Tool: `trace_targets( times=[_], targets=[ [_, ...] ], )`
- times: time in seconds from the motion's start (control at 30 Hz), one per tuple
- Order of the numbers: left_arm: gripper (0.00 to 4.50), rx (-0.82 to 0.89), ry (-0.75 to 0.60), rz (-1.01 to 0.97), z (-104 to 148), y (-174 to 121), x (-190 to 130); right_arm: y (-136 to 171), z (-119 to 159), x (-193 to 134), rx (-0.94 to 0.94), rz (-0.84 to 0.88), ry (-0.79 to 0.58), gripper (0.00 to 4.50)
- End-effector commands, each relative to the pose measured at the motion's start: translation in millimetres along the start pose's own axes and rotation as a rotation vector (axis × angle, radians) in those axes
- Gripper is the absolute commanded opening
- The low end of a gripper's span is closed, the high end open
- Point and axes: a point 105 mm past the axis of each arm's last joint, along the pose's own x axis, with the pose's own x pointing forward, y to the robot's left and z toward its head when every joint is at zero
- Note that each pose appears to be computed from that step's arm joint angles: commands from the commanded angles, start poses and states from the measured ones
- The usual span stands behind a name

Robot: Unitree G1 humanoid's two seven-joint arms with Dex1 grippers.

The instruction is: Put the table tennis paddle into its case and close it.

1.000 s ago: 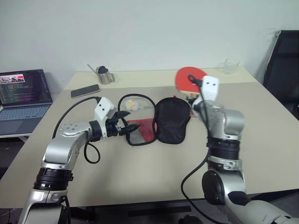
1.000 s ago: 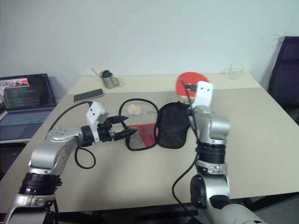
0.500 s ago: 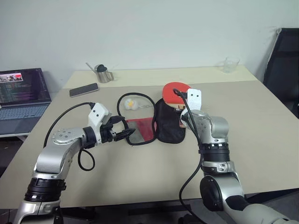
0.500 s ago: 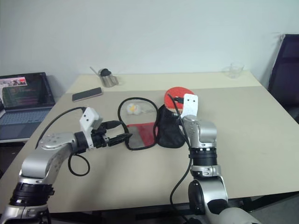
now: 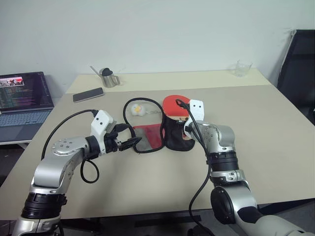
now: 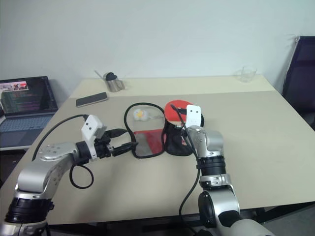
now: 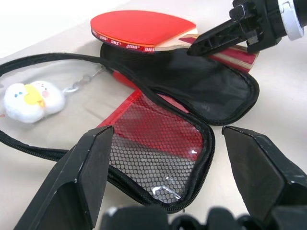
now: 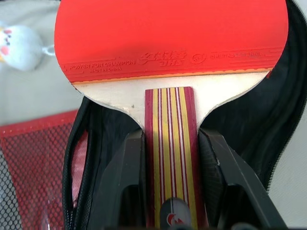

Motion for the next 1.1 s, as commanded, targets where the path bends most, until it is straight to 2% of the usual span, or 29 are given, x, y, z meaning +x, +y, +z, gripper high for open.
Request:
trace_targets(
  times=[0.03, 0.43, 1.1],
  targets=[
    [3.95, 0.046, -0.030, 0.021, 14, 1, -8, 48, -25, -2, 0.045, 0.136, 0.036, 1.10],
    [3.95, 0.045, -0.017, 0.015, 14, -1, -8, 34, -36, 0, 0.081, 0.062, 0.060, 1.10],
    [3.95, 0.047, -0.015, 0.012, 16, -1, -8, 43, -53, 5, 0.157, 0.088, 0.141, 1.10]
  ],
)
